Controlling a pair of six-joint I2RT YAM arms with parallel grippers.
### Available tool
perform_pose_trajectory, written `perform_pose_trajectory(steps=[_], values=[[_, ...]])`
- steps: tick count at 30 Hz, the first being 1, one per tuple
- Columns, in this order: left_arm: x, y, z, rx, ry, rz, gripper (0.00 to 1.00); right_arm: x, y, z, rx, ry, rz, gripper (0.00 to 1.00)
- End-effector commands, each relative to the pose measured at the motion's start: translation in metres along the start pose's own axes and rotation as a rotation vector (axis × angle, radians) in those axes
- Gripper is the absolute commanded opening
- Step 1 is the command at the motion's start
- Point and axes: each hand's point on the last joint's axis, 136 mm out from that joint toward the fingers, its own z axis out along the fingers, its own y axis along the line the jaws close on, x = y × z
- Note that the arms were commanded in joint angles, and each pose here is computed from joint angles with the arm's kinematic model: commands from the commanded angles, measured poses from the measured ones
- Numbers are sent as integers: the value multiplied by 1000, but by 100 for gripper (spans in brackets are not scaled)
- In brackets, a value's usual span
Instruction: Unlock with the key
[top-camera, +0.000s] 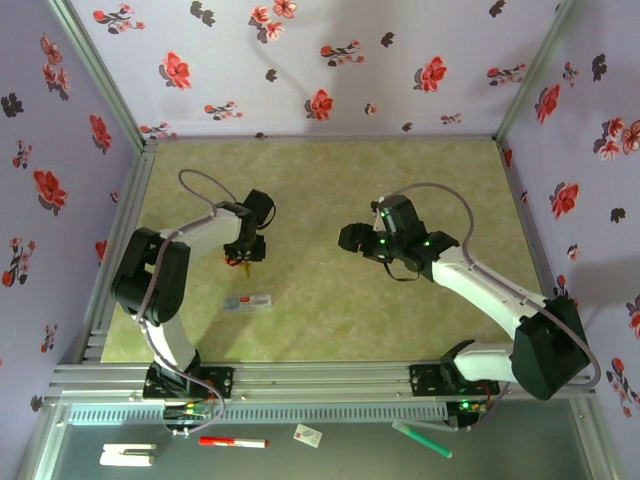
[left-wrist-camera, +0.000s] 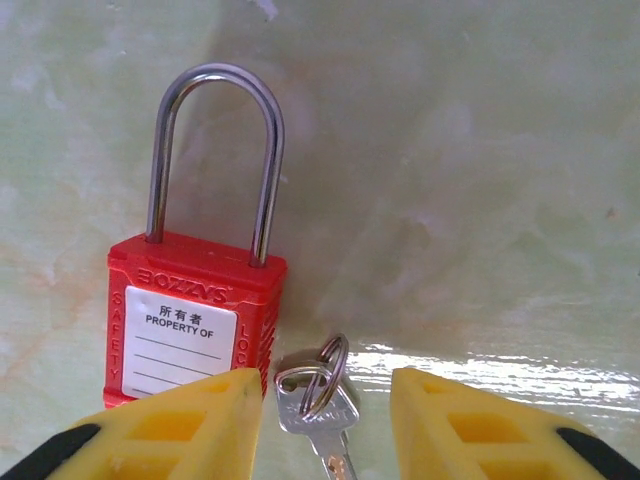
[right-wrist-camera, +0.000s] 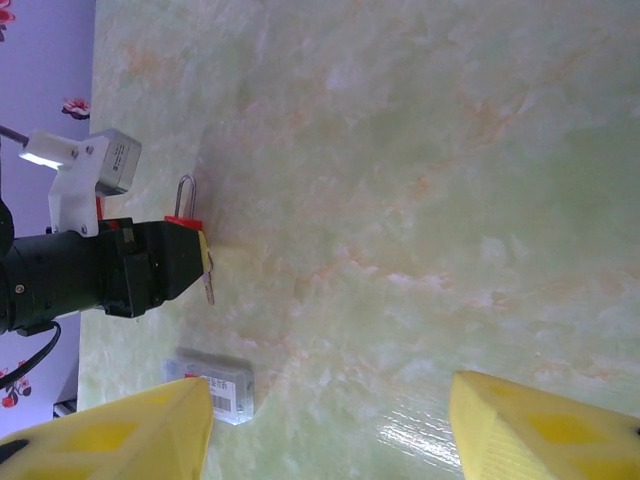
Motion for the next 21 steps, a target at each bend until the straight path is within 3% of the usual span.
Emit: perform_pose_trajectory(steps=[1, 6, 12, 21], values=[[9, 13, 10, -85, 34, 47, 39, 3, 1, -1, -8, -5, -5, 64], [5, 20, 7, -125, 10, 47, 40, 4, 1, -1, -10, -4, -2, 64], [-7, -6, -19, -17, -62, 30, 49, 3, 0, -2, -10, -8, -2, 64], [-4, -8, -6, -54, -20, 50, 44, 6, -2, -4, -5, -7, -1, 64]])
